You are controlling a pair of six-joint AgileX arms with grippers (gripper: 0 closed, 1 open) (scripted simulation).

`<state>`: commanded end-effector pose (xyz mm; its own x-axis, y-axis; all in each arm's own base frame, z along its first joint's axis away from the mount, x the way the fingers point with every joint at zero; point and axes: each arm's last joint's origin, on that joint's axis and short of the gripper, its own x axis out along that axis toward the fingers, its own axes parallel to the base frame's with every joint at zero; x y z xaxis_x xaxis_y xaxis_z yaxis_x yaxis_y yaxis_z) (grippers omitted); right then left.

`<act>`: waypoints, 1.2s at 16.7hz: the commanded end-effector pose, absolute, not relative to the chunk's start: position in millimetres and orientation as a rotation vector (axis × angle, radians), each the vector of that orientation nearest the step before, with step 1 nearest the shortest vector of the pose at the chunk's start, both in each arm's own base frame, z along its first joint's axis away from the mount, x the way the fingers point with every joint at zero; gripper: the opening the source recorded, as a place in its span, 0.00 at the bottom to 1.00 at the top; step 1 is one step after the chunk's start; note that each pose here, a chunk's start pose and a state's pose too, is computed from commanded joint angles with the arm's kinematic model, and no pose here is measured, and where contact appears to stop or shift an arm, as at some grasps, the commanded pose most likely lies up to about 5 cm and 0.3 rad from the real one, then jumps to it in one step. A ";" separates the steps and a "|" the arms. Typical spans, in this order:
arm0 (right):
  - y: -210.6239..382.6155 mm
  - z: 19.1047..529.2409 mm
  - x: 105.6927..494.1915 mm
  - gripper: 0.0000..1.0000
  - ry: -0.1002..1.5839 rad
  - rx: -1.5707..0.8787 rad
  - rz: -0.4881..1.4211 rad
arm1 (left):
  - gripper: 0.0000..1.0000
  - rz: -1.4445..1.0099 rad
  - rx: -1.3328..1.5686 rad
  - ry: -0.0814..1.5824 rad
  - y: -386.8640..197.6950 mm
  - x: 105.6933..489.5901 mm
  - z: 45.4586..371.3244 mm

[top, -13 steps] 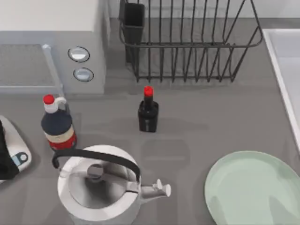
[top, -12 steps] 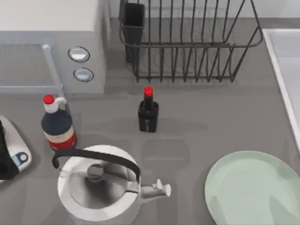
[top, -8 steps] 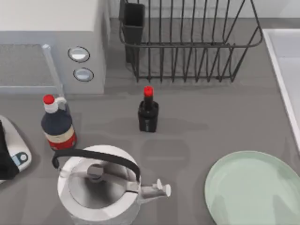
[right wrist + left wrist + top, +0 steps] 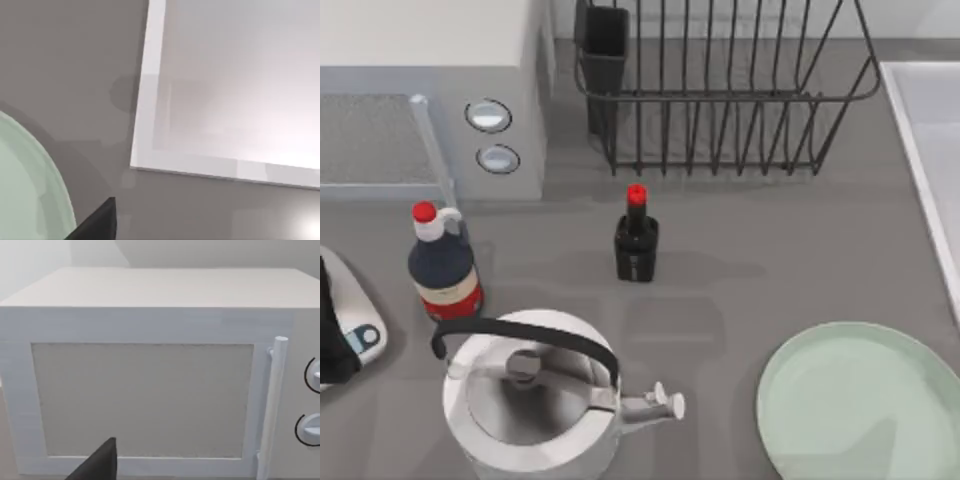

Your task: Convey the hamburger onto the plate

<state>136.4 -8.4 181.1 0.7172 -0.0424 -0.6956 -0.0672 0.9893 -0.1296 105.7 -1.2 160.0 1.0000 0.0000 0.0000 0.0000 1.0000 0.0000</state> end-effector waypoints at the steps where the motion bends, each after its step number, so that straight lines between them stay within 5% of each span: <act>1: -9.7 181.7 142.7 1.00 0.876 -0.162 0.027 | 1.00 0.000 0.000 0.000 -1.2 105.7 160.0; 9: -20.0 173.5 188.1 1.00 1.500 -0.194 0.167 | 1.00 0.000 0.000 0.000 -1.2 105.7 160.0; 20: -21.2 156.4 194.7 1.00 1.564 -0.192 0.188 | 1.00 0.000 0.000 0.000 -1.2 105.7 160.0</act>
<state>194.7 -21.2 156.4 -0.0009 -0.0025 -1.0000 -0.2399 0.9708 -0.0022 105.7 -1.2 160.0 1.0000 0.0000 0.0000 0.0000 1.0000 0.0000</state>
